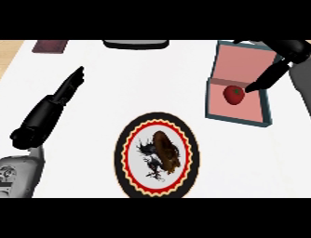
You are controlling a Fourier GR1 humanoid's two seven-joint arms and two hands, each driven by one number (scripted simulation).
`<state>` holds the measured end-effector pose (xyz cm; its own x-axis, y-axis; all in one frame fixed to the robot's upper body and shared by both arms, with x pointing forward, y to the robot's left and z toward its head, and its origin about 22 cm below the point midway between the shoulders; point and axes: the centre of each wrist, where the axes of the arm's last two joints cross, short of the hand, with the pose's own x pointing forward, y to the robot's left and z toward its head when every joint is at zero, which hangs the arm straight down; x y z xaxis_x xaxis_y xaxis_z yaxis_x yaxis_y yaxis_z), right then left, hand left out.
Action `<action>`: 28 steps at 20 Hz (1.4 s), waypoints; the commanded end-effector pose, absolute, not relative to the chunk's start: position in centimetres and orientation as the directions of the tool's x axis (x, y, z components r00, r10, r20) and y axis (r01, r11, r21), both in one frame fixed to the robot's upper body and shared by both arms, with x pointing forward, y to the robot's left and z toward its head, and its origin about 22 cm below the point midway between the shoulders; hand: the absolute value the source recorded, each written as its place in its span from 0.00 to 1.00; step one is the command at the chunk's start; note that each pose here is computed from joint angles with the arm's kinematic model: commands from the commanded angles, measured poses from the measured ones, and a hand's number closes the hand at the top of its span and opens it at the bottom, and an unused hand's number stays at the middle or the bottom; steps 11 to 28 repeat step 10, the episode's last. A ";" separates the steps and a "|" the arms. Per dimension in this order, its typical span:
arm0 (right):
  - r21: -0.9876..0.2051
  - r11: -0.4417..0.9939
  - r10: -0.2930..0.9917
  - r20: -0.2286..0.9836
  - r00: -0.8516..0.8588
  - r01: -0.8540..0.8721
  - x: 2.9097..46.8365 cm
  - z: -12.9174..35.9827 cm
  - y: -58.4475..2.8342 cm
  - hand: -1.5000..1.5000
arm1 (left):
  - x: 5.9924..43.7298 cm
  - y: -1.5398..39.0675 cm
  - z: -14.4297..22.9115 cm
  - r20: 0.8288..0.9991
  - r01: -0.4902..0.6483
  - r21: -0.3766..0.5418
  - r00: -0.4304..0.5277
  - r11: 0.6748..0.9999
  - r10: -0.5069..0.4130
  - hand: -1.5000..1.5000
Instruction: Pick the tomato from the plate and place it in the cardboard box
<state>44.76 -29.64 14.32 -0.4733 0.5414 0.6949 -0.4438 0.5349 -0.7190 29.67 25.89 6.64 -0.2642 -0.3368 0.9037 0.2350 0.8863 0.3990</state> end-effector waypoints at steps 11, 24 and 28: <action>-0.148 0.941 0.088 0.975 -0.204 -0.305 44.3 14.4 -36.6 0.00 | 30.2 24.7 7.7 0.899 0.265 0.404 -0.294 0.876 -0.326 0.50; -0.148 0.941 0.088 0.975 -0.204 -0.305 44.3 14.4 -36.6 0.00 | 30.2 24.7 7.7 0.899 0.265 0.404 -0.294 0.876 -0.326 0.50; -0.148 0.941 0.088 0.975 -0.204 -0.305 44.3 14.4 -36.6 0.00 | 30.2 24.7 7.7 0.899 0.265 0.404 -0.294 0.876 -0.326 0.50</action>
